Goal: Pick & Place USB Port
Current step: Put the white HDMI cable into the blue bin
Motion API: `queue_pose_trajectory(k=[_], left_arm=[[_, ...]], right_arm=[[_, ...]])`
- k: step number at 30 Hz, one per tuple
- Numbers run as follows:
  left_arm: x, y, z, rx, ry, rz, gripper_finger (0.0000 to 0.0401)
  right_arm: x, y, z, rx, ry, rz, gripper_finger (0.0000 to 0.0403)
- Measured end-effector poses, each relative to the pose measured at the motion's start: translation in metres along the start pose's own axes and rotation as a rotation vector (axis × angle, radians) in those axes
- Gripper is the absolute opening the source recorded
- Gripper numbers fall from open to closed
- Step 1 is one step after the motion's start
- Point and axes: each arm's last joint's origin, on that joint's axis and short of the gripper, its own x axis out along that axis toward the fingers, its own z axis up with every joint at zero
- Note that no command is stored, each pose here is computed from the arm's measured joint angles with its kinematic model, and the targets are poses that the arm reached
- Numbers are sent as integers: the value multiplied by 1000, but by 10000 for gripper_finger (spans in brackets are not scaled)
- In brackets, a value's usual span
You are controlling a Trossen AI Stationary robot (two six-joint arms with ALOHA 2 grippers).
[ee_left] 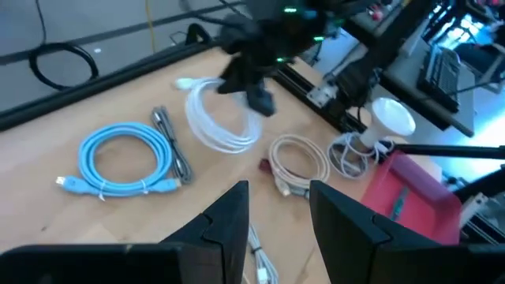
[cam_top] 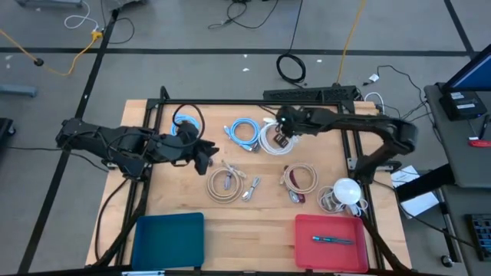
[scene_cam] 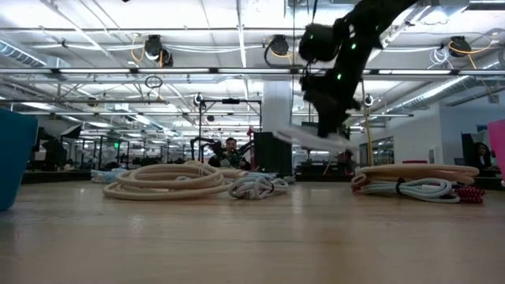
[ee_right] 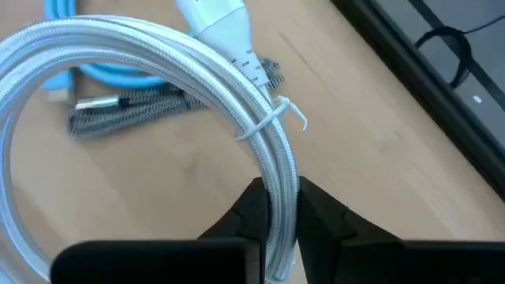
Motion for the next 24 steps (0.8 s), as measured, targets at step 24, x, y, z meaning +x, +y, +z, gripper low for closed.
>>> queue_pose_trajectory(k=[24], left_arm=[[101,117,-11,-878,-339,-817,136]], right_arm=[[-172,19,-11,412,-742,246,31]])
